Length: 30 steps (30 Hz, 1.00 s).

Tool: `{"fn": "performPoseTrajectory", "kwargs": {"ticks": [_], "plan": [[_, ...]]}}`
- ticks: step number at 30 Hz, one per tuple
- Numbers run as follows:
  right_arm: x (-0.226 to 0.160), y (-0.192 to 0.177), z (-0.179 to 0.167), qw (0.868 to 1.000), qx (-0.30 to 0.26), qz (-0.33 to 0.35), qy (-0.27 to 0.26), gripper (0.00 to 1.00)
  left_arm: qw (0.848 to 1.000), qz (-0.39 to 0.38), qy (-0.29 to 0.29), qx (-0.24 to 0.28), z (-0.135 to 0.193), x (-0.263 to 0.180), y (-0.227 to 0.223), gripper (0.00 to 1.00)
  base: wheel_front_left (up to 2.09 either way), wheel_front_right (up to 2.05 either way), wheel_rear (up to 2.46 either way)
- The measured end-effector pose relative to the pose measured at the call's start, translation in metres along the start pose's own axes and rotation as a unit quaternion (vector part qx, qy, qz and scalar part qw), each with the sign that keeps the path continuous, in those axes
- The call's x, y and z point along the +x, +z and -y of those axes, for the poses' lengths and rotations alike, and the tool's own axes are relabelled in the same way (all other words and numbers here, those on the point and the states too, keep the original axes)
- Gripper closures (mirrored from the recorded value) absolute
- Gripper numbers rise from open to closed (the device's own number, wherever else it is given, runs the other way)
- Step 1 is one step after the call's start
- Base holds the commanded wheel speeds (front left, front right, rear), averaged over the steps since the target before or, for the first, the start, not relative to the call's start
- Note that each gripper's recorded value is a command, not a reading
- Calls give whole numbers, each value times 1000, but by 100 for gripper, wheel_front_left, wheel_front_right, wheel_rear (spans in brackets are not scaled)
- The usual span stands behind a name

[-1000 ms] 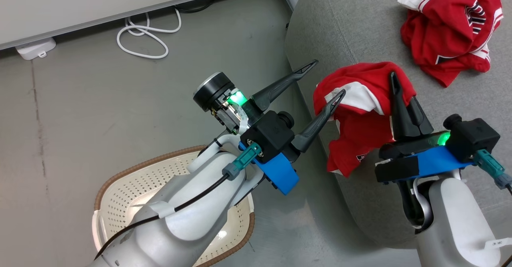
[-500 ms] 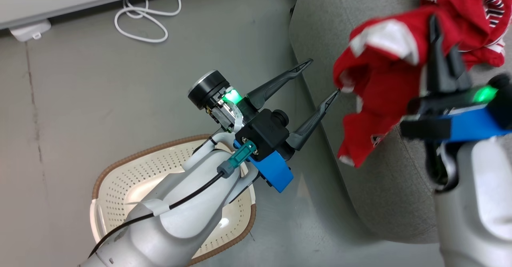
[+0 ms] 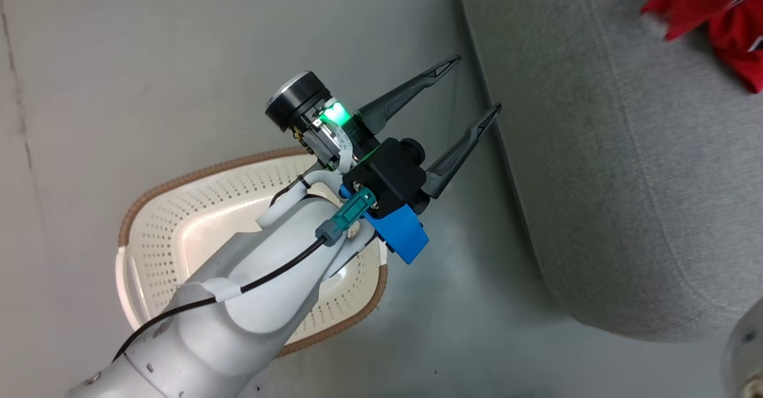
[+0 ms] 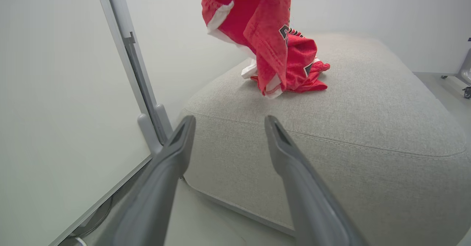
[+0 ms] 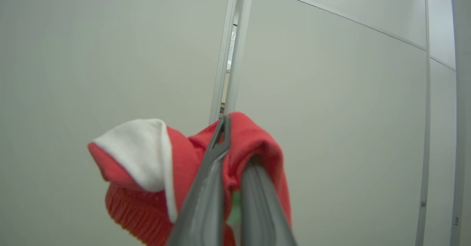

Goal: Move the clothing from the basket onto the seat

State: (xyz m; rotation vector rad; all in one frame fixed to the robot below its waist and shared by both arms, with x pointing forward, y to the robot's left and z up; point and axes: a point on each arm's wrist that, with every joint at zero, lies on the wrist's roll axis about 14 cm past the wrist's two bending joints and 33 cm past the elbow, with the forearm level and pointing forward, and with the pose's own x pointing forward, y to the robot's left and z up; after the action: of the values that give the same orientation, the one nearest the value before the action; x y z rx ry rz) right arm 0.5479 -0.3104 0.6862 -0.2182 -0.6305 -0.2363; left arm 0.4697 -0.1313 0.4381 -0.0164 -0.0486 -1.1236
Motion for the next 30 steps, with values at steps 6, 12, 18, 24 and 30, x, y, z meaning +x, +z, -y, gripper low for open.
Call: {"fn": "performPoseTrajectory", "kwargs": {"ticks": [6, 12, 18, 24, 30], "plan": [[45, 1, 51, 996, -80, 19, -25, 100, 1000, -18, 1, -14, -8, -2, -30, 0, 0, 0, 0], [67, -2, 101, 988, -142, -4, -54, 100, 999, -33, -2, -25, -11, -5, -53, 0, 0, 0, 0], [55, -42, 109, 984, -148, -65, -72, 100, 999, -41, -5, -35, -12, -5, -69, 0, 0, 0, 0], [8, -112, 107, 971, -154, -167, -76, 100, 998, -46, -12, -43, -7, -5, -78, 0, 0, 0, 0], [-55, -162, 110, 957, -136, -238, -94, 100, 998, -47, -12, -43, -9, -6, -81, 0, 0, 0, 0]]}}
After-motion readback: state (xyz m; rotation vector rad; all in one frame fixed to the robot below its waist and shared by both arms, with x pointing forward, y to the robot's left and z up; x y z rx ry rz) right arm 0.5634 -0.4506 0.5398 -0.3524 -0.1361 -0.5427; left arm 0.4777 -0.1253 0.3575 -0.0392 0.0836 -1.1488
